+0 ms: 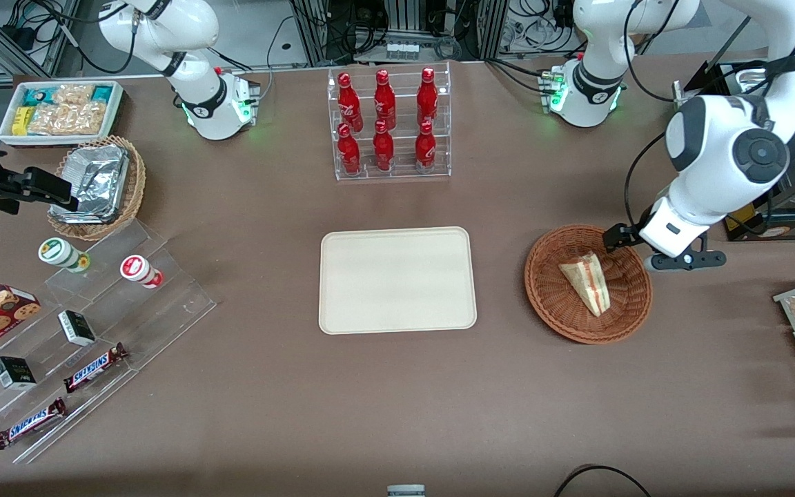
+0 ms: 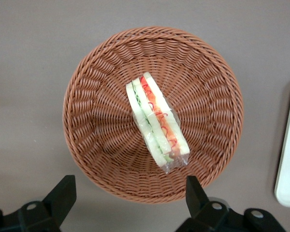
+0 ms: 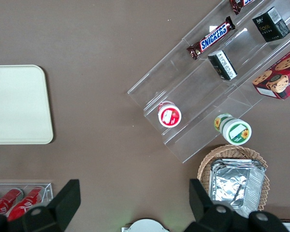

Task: Place sandwich from basket to tray
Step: 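Move the left gripper over the wrapped sandwich in the wicker basket and lower it, then close the left gripper on the upright sandwich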

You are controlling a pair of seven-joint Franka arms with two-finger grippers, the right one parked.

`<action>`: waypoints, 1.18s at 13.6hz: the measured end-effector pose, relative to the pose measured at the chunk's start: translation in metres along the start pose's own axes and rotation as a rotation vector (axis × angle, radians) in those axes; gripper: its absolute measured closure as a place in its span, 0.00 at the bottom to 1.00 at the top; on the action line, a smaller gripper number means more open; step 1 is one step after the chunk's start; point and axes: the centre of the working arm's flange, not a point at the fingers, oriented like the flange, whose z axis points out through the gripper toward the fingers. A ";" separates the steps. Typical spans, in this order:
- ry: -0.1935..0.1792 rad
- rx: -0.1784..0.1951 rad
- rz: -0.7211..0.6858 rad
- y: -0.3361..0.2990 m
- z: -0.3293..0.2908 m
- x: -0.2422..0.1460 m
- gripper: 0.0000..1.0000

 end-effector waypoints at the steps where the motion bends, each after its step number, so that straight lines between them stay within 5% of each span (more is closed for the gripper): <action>1: 0.010 -0.002 -0.048 0.004 0.004 -0.002 0.00; 9: 0.026 -0.019 -0.459 0.034 0.046 -0.005 0.00; 16: -0.009 -0.005 -0.570 0.033 0.090 -0.001 0.00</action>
